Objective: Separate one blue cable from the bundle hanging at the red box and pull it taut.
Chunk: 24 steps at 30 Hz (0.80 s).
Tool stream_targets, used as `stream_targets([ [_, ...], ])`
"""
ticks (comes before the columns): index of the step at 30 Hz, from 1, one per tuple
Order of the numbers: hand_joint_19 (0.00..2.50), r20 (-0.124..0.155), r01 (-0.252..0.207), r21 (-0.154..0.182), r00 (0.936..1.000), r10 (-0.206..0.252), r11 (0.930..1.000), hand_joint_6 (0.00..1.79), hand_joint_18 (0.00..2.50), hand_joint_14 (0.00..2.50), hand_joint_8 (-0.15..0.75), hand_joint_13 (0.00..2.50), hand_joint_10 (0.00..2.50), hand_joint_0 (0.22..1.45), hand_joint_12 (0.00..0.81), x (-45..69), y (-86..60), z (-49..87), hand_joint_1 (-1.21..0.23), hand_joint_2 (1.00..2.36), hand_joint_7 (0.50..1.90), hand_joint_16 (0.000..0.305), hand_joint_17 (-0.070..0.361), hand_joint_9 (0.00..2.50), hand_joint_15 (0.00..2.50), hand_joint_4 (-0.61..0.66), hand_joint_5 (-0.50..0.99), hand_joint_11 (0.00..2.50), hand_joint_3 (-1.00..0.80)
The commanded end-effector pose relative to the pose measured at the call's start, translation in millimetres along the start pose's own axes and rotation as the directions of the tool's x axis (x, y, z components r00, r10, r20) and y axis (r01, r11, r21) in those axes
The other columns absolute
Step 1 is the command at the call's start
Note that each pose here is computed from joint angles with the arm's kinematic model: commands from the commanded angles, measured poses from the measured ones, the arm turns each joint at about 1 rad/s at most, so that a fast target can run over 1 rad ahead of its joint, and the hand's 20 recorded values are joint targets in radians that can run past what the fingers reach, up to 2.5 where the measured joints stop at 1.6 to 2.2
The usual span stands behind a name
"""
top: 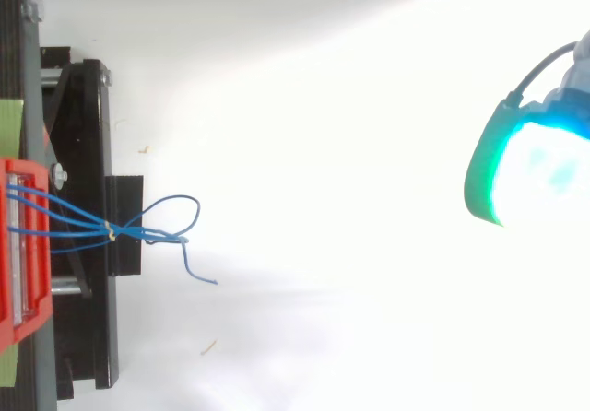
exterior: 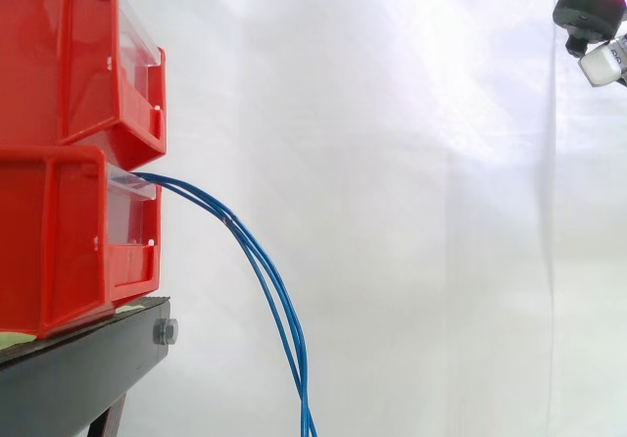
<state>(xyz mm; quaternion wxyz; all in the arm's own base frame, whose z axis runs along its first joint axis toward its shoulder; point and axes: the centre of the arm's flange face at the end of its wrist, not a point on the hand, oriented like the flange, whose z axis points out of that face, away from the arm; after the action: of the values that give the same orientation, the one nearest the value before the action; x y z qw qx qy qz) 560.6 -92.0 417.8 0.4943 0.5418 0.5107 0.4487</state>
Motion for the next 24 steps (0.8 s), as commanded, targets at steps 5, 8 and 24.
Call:
stream_targets([
  [5, 0.32, 0.000, 0.000, 0.000, 1.0000, 0.000, 1.0000, 0.50, 0.66, 0.01, 0.327, 0.59, 0.01, 0.52, 0.436, 0.0, 0.1, 0.0, -0.32, 1.00, 0.89, 0.068, 0.153, 0.42, 0.28, 0.21, -0.24, 0.31, -0.50],
  [8, 0.32, 0.000, -0.002, 0.000, 1.0000, 0.002, 1.0000, 0.50, 0.66, 0.01, 0.328, 0.59, 0.01, 0.52, 0.436, 0.0, 0.1, 0.0, -0.32, 1.00, 0.89, 0.068, 0.153, 0.43, 0.28, 0.21, -0.24, 0.31, -0.50],
  [24, 0.33, 0.000, 0.000, 0.001, 1.0000, 0.000, 1.0000, 0.50, 0.65, 0.01, 0.313, 0.59, 0.01, 0.50, 0.417, 0.0, 0.0, -0.1, -0.51, 1.00, 0.89, 0.066, 0.149, 0.48, 0.29, 0.22, -0.23, 0.32, -0.50],
])
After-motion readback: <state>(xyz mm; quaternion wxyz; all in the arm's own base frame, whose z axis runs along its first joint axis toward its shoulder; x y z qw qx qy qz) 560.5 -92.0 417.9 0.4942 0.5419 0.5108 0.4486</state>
